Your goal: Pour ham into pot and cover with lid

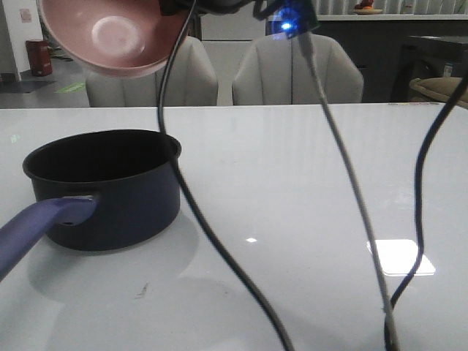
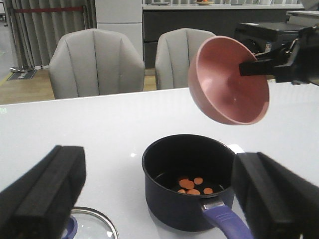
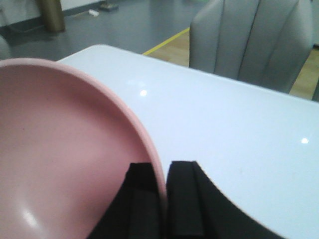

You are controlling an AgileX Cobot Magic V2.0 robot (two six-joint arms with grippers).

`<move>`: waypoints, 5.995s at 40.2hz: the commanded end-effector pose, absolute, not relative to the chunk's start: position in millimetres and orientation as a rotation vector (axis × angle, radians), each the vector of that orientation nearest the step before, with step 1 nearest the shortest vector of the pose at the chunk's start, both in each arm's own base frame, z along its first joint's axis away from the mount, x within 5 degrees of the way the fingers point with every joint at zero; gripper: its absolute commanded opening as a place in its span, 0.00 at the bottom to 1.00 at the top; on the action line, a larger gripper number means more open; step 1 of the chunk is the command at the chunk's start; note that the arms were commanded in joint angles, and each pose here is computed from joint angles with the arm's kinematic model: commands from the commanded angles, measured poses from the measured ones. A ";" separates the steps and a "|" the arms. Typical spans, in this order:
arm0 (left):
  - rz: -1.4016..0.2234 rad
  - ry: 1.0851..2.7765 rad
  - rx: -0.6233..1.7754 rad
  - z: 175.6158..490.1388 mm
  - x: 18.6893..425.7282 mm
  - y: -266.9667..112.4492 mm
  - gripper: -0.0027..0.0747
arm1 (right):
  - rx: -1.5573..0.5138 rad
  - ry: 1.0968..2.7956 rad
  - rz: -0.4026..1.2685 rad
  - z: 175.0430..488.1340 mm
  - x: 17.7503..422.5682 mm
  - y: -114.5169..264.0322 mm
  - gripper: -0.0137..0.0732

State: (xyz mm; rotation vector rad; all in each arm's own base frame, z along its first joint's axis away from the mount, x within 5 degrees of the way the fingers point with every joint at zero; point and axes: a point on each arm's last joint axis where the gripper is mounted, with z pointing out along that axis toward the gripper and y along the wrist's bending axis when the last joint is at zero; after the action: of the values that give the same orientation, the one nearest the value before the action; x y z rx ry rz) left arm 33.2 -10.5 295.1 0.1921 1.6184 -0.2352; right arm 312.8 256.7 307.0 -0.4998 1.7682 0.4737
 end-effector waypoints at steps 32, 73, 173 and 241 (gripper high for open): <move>-0.253 1.527 0.183 309.7 32.4 -10.5 0.86 | -0.304 2.401 0.393 275.2 367.3 52.7 0.32; -0.253 1.527 0.183 309.7 32.4 -10.5 0.86 | -0.424 2.304 0.413 328.3 350.0 67.1 0.59; -0.065 2.085 -0.131 320.5 141.9 -15.0 0.93 | -0.293 1.492 0.277 259.8 59.0 23.9 0.34; -0.058 2.879 -0.390 206.8 332.0 54.6 0.83 | -0.293 1.492 0.277 259.8 59.0 23.9 0.34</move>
State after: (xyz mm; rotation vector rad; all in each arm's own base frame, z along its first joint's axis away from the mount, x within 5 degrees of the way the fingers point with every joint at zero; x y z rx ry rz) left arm 327.8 55.7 186.6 -0.4055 2.9562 -0.0630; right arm 58.1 27.0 245.4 -0.3362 1.5652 0.2970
